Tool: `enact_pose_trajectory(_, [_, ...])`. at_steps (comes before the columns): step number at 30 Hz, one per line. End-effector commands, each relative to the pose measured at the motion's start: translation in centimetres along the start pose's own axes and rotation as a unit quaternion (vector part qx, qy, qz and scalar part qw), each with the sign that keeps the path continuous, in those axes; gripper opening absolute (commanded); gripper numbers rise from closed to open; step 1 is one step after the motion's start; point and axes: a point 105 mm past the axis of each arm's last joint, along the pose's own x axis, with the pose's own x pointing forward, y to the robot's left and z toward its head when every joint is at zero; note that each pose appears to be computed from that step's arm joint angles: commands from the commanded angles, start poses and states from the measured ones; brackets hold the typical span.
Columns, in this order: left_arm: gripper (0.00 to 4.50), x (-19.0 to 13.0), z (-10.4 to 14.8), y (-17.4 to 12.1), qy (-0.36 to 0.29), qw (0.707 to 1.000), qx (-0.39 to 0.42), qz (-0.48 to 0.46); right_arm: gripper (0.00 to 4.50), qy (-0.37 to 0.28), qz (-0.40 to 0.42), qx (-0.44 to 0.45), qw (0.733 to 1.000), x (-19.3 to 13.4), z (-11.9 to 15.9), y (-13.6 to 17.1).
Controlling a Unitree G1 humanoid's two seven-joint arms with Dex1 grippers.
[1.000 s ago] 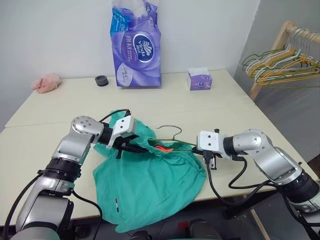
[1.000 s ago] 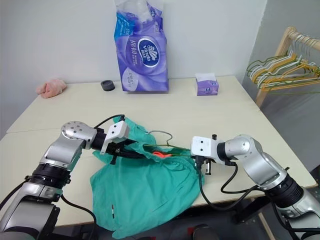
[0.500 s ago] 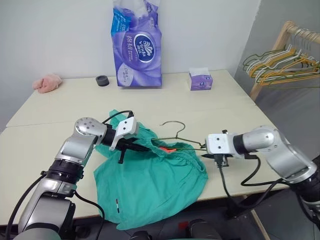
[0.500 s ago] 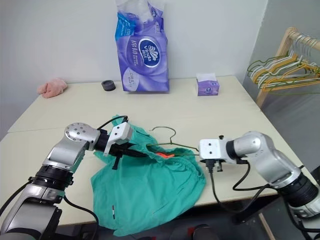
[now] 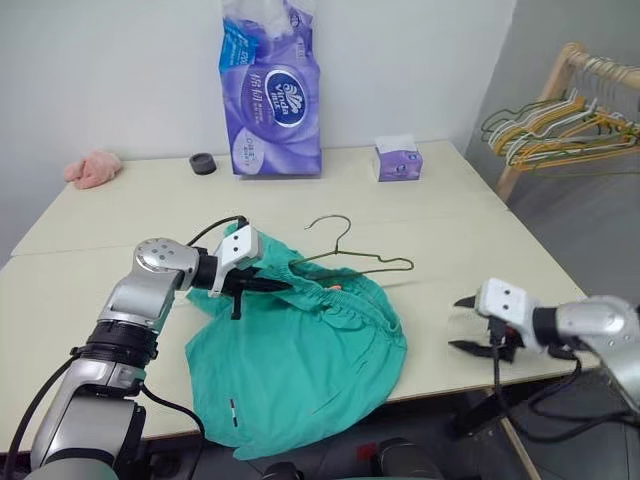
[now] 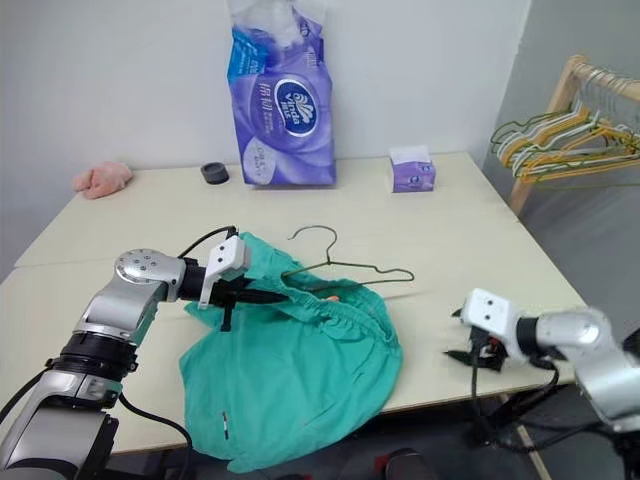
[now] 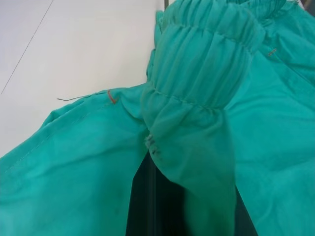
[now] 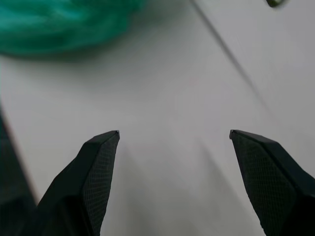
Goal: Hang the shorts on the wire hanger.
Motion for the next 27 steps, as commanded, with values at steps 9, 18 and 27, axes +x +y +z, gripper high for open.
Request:
enact_pose_trajectory(9, [0.0,-1.0,1.7,0.4,-0.027,0.999,0.012,0.022,3.83,-0.043,-0.062,0.166,0.983,3.8,2.2,1.9])
enact_pose_trajectory(18, [0.0,-1.1,1.9,0.3,-0.033,0.999,0.011,0.03,2.56,-0.06,-0.043,0.213,0.974,6.1,3.7,2.7])
enact_pose_trajectory(27, [0.0,-1.4,1.7,0.3,-0.037,0.998,0.006,0.046,0.02,-0.043,-0.05,0.183,0.981,4.3,3.0,1.8])
